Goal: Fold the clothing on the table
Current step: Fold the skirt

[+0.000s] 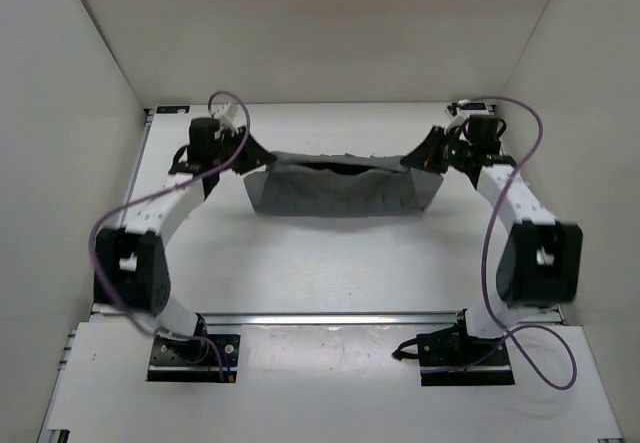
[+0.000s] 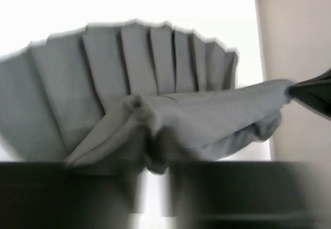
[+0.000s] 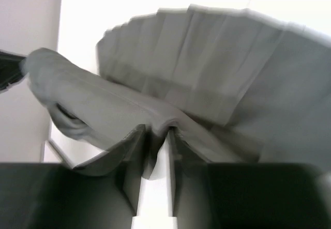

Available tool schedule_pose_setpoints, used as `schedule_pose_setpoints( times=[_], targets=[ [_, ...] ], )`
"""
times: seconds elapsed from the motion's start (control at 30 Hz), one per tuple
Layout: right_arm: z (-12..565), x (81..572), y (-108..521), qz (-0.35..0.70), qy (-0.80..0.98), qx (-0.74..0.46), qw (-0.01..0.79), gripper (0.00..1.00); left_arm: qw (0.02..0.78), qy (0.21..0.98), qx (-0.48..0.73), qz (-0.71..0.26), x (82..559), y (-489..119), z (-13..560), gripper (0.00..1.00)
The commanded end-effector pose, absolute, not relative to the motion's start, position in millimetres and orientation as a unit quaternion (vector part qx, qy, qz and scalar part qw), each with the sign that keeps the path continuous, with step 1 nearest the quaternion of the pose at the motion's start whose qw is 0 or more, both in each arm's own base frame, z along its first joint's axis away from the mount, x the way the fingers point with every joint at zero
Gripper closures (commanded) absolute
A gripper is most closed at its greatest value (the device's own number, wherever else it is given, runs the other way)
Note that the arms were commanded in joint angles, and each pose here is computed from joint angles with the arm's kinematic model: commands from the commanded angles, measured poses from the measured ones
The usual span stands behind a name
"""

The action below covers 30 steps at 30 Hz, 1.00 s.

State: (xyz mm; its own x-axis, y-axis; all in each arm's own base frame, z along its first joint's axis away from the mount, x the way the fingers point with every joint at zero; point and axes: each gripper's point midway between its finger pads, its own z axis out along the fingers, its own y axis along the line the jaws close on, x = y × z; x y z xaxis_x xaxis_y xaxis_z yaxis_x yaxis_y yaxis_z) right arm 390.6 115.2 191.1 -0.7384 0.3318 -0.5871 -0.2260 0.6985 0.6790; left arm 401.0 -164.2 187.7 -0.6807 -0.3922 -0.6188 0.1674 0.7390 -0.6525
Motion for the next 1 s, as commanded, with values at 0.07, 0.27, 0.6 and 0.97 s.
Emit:
schedule_pose_setpoints(
  times=[0.07, 0.27, 0.6, 0.97],
  targets=[
    [179, 485, 91, 0.385, 0.841, 0.034, 0.378, 0.55, 0.351, 0.812, -0.092, -0.457, 494, -166, 171, 0.02],
    [153, 482, 68, 0.299, 0.87, 0.065, 0.387, 0.49, 0.354, 0.802, -0.121, -0.466, 474, -153, 147, 0.02],
    [97, 406, 72, 0.309, 0.866, 0.15, 0.364, 0.41, 0.362, 0.851, -0.118, -0.363, 389, -149, 100, 0.01],
    [68, 384, 72, 0.271, 0.858, 0.235, 0.368, 0.39, 0.333, 0.868, -0.161, -0.332, 366, -148, 55, 0.34]
  ],
)
